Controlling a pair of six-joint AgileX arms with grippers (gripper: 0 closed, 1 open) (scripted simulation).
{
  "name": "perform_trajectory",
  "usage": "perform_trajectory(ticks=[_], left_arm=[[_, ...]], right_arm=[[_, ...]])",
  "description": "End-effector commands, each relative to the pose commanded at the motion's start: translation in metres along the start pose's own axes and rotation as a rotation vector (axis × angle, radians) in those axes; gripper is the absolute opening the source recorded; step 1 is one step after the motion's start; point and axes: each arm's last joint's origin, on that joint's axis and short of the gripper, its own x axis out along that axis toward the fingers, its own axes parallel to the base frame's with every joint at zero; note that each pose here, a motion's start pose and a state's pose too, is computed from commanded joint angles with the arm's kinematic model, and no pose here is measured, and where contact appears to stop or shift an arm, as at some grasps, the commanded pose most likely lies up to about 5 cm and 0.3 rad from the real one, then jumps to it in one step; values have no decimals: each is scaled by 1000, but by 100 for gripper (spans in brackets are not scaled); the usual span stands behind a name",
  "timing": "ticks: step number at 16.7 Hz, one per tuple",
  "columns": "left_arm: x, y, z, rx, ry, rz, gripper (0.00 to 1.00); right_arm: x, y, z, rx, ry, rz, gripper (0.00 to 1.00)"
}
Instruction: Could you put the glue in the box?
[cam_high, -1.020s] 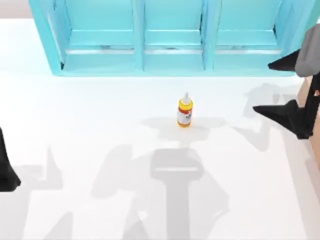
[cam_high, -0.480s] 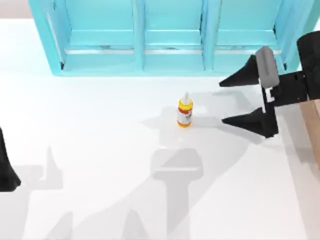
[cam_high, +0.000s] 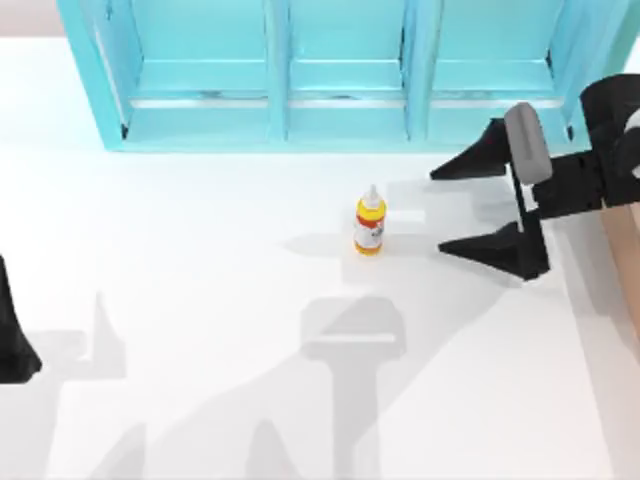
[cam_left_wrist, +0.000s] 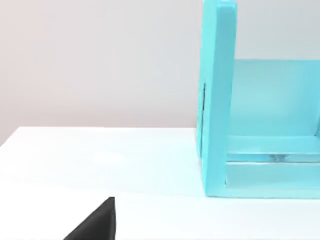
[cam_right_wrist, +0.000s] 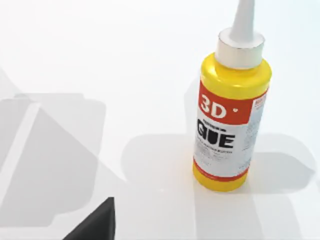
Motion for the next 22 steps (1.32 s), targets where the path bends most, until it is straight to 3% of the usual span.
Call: perform_trajectory(ticks=[5,14,20,22], left_arm=[[0,0,0,0,0,0,100],[0,0,0,0,0,0,100],[0,0,0,0,0,0,100],[0,0,0,0,0,0,100]], right_arm=[[16,-4,9,-5,-3,3,100],[94,-2,1,-3,-1,6,100],[102,0,1,-4,-2,5,100],[102,0,1,-4,-2,5,85]])
